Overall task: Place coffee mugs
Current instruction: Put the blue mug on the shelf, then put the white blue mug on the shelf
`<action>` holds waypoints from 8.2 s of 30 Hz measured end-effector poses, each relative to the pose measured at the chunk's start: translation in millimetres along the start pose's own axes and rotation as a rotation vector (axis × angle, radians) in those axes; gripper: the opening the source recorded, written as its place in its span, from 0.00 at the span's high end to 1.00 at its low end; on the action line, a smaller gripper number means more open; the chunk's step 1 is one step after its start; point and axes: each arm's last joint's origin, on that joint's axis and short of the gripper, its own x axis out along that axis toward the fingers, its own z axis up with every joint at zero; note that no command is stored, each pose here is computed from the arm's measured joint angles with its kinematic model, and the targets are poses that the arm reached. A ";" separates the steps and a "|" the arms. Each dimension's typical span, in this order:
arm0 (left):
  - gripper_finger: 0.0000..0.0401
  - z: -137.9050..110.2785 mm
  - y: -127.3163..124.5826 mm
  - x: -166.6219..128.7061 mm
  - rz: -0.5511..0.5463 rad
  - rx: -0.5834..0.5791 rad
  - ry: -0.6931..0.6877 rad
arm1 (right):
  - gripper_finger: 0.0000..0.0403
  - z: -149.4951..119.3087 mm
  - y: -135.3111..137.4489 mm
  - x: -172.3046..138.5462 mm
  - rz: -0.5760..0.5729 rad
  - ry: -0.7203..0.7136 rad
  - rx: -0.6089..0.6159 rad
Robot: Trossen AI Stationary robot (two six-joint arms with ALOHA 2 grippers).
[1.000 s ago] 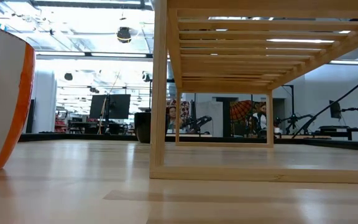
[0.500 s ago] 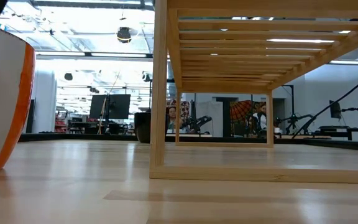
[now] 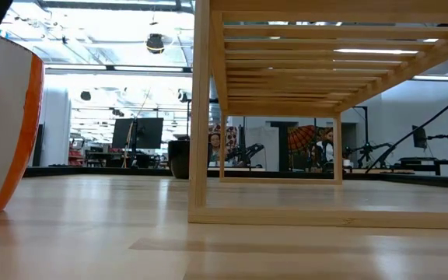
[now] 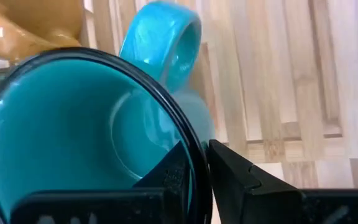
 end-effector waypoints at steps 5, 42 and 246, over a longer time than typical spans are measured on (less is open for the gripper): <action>0.86 0.5 0.9 -0.3 0.024 0.012 -0.005 | 0.42 0.0 0.0 0.0 0.000 0.000 0.000; 0.59 12.1 33.1 -5.0 -0.003 -0.063 -0.145 | 0.42 0.0 0.0 0.0 0.000 0.000 0.000; 1.00 -231.2 120.7 -17.5 0.225 -0.816 -0.698 | 0.42 -356.5 64.5 -40.1 -0.490 1.102 0.051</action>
